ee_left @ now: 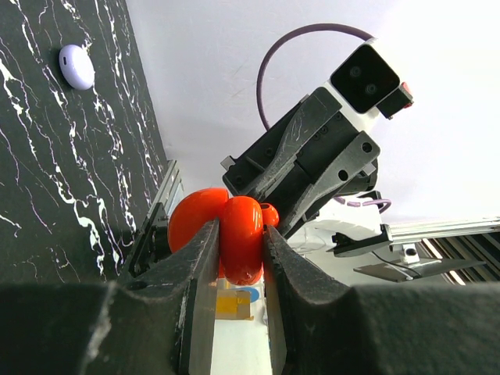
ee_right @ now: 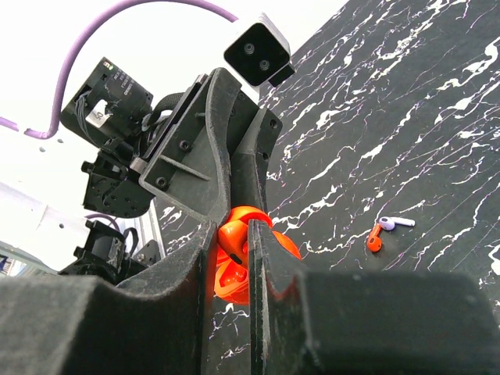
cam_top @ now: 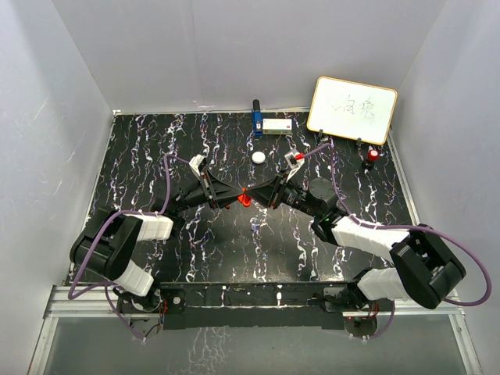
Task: Insert the wireless bluetooth earbuds into the charging case
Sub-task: Place the earbud in the charging case.
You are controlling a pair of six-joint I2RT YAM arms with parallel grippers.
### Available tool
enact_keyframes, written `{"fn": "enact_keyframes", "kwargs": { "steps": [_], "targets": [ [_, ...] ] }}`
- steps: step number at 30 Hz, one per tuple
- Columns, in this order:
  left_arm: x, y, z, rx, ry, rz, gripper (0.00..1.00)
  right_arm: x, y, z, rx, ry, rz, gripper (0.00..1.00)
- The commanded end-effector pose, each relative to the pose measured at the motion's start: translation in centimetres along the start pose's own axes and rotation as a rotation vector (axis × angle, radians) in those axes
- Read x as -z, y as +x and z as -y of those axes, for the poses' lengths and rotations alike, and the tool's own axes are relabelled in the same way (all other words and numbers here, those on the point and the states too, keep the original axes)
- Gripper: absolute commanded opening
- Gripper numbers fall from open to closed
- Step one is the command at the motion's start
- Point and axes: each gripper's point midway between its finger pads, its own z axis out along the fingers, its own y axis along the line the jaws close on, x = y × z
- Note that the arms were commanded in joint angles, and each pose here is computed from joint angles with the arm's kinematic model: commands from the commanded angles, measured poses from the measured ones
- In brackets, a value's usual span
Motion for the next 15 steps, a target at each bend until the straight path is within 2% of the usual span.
{"fn": "enact_keyframes", "kwargs": {
  "steps": [1, 4, 15],
  "targets": [
    [-0.23, 0.08, 2.77, -0.086, 0.075, -0.012, 0.0, 0.05, -0.86, -0.21, 0.045, -0.017, 0.045, 0.0],
    [-0.28, 0.04, 2.77, -0.086, 0.075, -0.012, 0.0, 0.07, -0.82, -0.08, 0.045, -0.01, 0.044, 0.02],
    [-0.24, 0.07, 2.6, -0.082, 0.073, -0.013, 0.0, 0.06, -1.13, -0.05, 0.053, -0.001, 0.051, 0.3]
  ]
}}
